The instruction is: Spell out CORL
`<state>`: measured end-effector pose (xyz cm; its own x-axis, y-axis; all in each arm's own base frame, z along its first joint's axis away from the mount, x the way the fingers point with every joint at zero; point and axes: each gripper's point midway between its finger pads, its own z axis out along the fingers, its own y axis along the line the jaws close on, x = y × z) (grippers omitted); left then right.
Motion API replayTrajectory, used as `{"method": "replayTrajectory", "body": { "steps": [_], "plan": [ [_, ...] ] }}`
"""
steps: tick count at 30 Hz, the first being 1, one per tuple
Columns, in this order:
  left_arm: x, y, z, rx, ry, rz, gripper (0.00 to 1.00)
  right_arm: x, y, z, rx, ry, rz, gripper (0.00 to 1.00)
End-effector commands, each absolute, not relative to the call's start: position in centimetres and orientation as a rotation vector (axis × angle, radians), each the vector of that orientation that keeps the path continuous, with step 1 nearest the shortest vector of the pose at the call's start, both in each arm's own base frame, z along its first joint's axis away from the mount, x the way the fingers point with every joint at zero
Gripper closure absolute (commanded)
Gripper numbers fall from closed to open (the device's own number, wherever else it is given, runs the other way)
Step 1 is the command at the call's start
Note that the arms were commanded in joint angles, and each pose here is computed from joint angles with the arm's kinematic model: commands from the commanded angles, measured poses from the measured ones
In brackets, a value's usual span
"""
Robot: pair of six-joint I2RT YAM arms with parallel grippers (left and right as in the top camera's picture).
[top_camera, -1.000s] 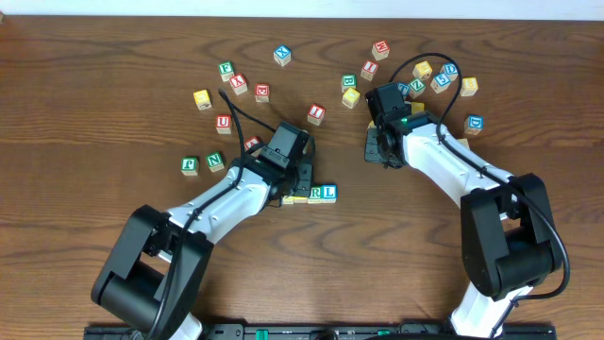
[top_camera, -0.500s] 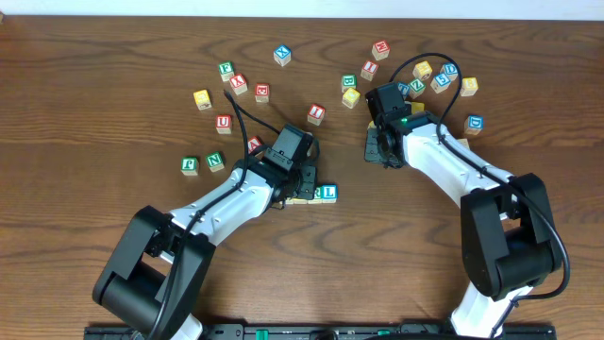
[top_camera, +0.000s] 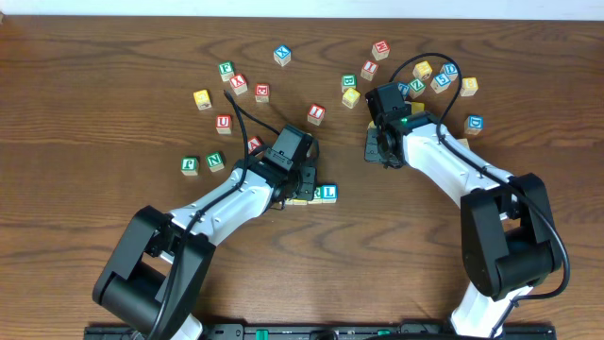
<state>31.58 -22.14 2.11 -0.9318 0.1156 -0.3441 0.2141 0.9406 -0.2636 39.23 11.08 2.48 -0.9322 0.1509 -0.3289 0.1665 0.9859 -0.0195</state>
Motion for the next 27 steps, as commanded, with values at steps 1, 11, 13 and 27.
{"method": "replayTrajectory", "body": {
  "steps": [1,11,13,27],
  "plan": [
    [32.3,-22.0,2.4,0.222,2.753,-0.394,0.93,39.1,10.7,2.2,0.224,2.805,-0.087,0.99],
    [33.8,-22.8,3.4,0.255,2.668,-0.425,0.93,39.1,10.7,2.2,0.224,2.806,-0.087,0.99],
    [34.5,-22.6,3.6,0.247,2.644,-0.426,0.92,39.1,10.7,2.2,0.224,2.806,-0.087,0.99],
    [36.1,-18.9,3.3,0.148,2.667,-0.384,0.93,39.1,11.2,2.1,0.220,2.811,-0.056,0.99]
  ]
}}
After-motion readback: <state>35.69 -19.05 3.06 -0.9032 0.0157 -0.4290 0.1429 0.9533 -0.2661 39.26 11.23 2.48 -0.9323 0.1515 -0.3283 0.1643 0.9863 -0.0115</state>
